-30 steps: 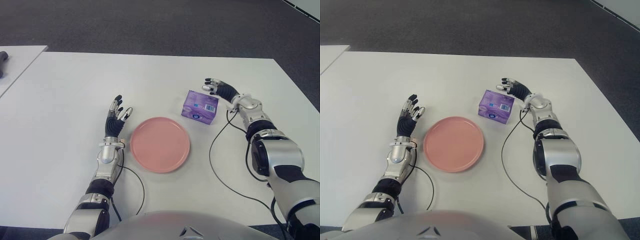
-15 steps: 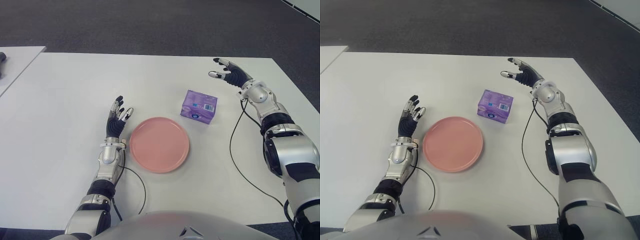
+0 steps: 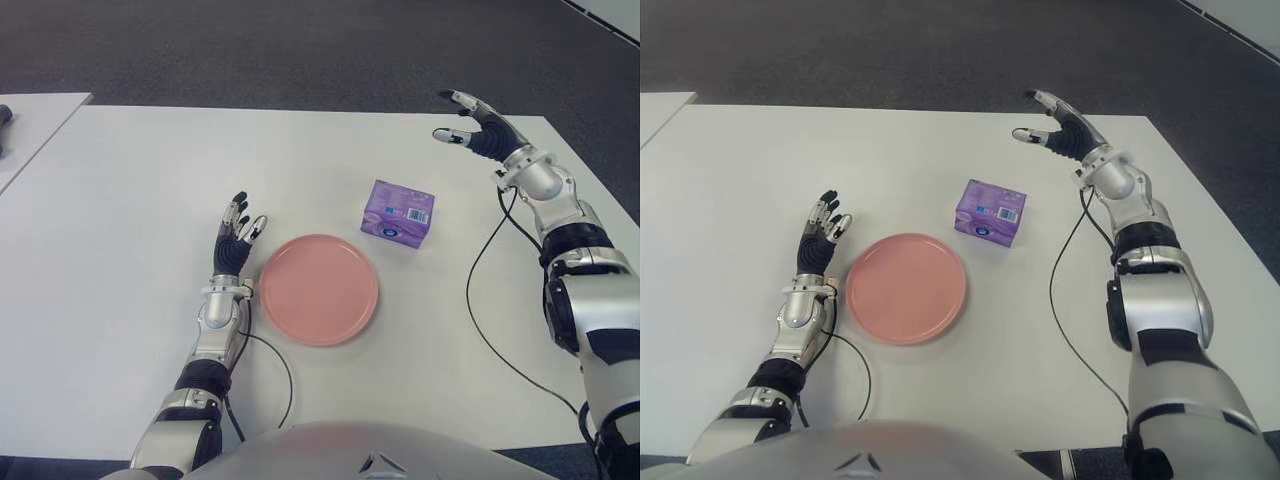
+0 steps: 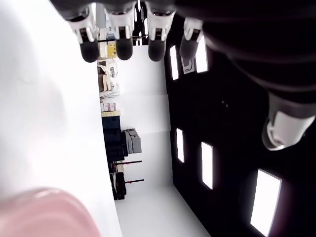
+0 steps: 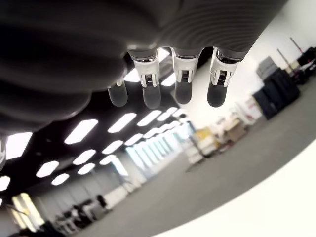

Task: Put the tissue paper into the plate.

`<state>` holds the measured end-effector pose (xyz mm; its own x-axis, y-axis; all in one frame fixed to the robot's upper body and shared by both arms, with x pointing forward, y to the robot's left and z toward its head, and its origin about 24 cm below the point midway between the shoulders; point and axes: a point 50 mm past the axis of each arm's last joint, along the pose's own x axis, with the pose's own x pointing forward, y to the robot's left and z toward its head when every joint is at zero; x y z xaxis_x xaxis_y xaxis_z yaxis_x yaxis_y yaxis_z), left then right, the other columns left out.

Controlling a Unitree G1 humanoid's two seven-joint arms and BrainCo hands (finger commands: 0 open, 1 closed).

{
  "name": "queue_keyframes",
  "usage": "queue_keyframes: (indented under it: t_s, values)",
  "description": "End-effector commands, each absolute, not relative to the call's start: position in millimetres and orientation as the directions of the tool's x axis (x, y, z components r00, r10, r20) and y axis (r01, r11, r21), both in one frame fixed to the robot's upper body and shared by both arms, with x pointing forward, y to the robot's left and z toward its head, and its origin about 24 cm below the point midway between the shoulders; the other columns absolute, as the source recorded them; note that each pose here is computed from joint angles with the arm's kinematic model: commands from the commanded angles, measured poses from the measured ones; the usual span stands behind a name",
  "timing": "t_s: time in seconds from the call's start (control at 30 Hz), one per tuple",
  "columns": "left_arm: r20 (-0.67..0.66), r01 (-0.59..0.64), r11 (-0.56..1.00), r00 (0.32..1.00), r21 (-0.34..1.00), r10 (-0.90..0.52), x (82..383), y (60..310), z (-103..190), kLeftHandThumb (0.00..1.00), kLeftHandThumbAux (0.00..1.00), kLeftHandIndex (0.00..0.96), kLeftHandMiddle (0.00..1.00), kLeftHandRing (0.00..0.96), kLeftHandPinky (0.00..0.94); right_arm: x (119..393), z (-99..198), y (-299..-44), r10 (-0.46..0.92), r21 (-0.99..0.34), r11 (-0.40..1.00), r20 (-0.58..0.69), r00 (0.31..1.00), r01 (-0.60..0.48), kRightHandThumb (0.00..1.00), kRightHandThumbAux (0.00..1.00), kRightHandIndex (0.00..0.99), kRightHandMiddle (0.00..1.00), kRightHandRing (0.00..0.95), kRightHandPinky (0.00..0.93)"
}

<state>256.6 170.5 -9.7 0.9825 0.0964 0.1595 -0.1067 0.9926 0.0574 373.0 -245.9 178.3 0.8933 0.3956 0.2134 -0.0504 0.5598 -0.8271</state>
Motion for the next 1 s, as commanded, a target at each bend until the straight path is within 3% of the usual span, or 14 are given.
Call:
queue_keyframes:
  t_s: [0.03, 0.43, 1.0]
  values:
    - [0.117, -0.102, 0.993, 0.989, 0.055, 0.096, 250.8, 167.7, -19.7, 0.000, 0.457, 0.000, 0.000, 0.000, 0.000, 363.5, 175.5, -248.4, 0.430, -0.818, 0.570, 0.225, 0.874, -0.070, 0.434, 0.294, 0.000, 0.000, 0.000, 0.000]
    - [0.104, -0.095, 0.994, 0.991, 0.059, 0.089, 252.8, 166.0, -20.5, 0.000, 0.454, 0.000, 0.000, 0.000, 0.000, 362.1, 179.4, -234.7, 0.470, -0.831, 0.551, 0.237, 0.850, -0.073, 0.466, 0.285, 0.000, 0.000, 0.000, 0.000]
    - [0.101, -0.086, 0.995, 0.992, 0.059, 0.080, 254.6, 161.7, -19.7, 0.000, 0.458, 0.000, 0.000, 0.000, 0.000, 363.9, 130.4, -185.3, 0.589, -0.967, 0.192, -0.024, 0.808, -0.169, 0.420, 0.191, 0.000, 0.000, 0.000, 0.000]
